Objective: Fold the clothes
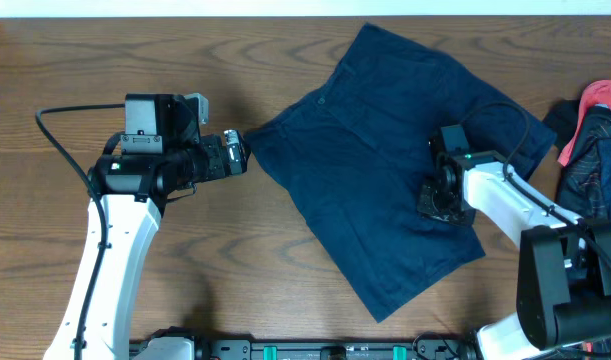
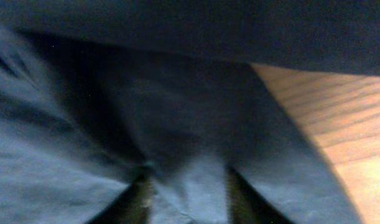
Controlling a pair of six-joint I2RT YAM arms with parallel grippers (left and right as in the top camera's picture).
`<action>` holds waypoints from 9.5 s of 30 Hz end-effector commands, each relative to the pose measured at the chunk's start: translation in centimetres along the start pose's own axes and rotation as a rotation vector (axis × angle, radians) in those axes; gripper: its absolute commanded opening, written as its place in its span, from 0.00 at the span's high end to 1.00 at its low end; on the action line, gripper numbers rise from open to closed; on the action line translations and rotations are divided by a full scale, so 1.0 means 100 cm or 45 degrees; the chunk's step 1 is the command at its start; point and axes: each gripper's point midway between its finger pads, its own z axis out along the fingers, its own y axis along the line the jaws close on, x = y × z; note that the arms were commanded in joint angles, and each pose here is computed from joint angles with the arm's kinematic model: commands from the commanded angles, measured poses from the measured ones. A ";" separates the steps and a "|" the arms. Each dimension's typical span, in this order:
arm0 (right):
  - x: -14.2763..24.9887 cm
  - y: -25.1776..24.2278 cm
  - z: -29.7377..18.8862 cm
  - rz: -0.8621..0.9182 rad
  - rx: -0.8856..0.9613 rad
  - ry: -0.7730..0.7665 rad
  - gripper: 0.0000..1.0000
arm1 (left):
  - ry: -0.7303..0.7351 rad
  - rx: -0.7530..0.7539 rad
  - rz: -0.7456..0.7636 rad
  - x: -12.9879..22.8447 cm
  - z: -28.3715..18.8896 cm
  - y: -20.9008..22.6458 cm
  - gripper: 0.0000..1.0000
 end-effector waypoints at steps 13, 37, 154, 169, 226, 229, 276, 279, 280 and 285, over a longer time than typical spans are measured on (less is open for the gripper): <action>-0.045 -0.061 -0.003 0.056 0.248 -0.157 0.86 | 0.043 0.038 0.197 0.007 0.010 -0.013 0.03; -0.041 0.032 -0.162 -0.327 -0.566 -0.367 0.48 | 0.382 -0.090 0.440 0.058 0.190 0.014 0.25; -0.020 -0.050 -0.036 0.188 -0.403 -0.038 0.39 | 0.703 -0.495 -0.316 0.100 0.042 0.109 0.46; 0.026 -0.056 -0.094 0.232 -0.420 -0.039 0.33 | 0.595 -0.354 -0.320 0.141 0.012 0.084 0.33; 0.034 -0.048 -0.019 0.542 -0.471 -0.015 0.99 | 0.437 -0.201 -0.642 0.172 0.080 0.091 0.94; 0.024 -0.043 -0.005 0.537 -0.513 -0.057 0.99 | 0.437 -0.201 -0.642 0.172 0.080 0.091 0.94; 0.101 -0.070 -0.036 0.706 -0.501 0.192 0.51 | 0.364 -0.132 -0.644 0.156 0.086 0.085 0.93; 0.107 -0.073 -0.031 0.741 -0.467 0.218 0.51 | 0.363 -0.132 -0.643 0.156 0.086 0.085 0.93; 0.110 -0.073 -0.029 0.754 -0.455 0.230 0.51 | 0.364 -0.132 -0.644 0.156 0.086 0.085 0.93; 0.131 -0.072 -0.011 0.797 -0.440 0.289 0.51 | 0.364 -0.132 -0.644 0.156 0.086 0.085 0.93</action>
